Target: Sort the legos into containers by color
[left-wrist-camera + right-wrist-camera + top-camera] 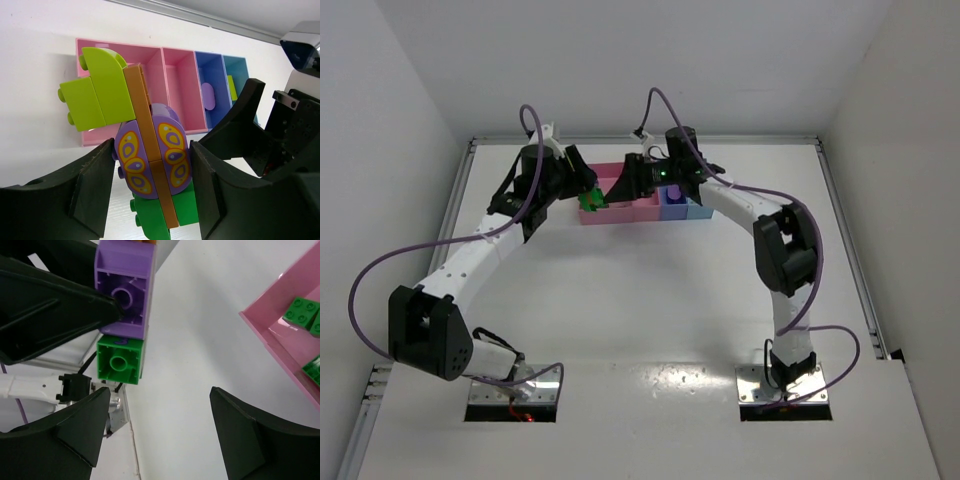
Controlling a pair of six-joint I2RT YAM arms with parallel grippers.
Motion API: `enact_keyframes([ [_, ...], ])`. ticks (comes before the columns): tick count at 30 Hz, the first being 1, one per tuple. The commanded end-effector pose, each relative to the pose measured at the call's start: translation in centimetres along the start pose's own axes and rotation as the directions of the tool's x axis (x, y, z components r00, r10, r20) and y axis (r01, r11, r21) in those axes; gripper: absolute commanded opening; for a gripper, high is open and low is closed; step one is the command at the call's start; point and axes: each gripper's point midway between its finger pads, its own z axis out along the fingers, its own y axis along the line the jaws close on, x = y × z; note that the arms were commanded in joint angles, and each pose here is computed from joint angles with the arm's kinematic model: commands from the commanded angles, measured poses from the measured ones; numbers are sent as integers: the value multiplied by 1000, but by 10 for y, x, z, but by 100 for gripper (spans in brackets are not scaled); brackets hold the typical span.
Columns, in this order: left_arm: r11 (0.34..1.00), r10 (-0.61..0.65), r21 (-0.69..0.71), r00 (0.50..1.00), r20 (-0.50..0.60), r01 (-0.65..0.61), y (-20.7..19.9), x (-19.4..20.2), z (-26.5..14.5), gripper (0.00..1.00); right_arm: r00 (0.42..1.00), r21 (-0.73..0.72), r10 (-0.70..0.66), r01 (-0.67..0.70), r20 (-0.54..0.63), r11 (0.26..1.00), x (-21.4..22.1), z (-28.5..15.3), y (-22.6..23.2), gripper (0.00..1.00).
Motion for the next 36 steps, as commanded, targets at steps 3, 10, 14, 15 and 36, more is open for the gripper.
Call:
enact_keyframes([
  [3, 999, -5, 46, 995, 100, 0, -17, -35, -7, 0, 996, -72, -75, 79, 56, 994, -30, 12, 33, 81],
  [10, 999, 4, 36, 994, 106, -8, -14, -35, -9, 0, 994, -148, -96, 103, 54, 984, -32, 17, 47, 84],
  [14, 999, 4, 48, 994, 109, -9, -17, -37, -12, 0, 995, -153, -93, 99, 44, 983, -29, 23, 46, 84],
  [15, 999, 4, 44, 995, 101, -9, -15, -33, -11, 0, 994, -155, -100, 107, 49, 982, -32, 23, 48, 84],
  [36, 997, 31, -79, 994, 104, -22, 14, -22, -21, 0, 986, -178, -138, 153, 91, 972, -40, -10, 52, 0],
])
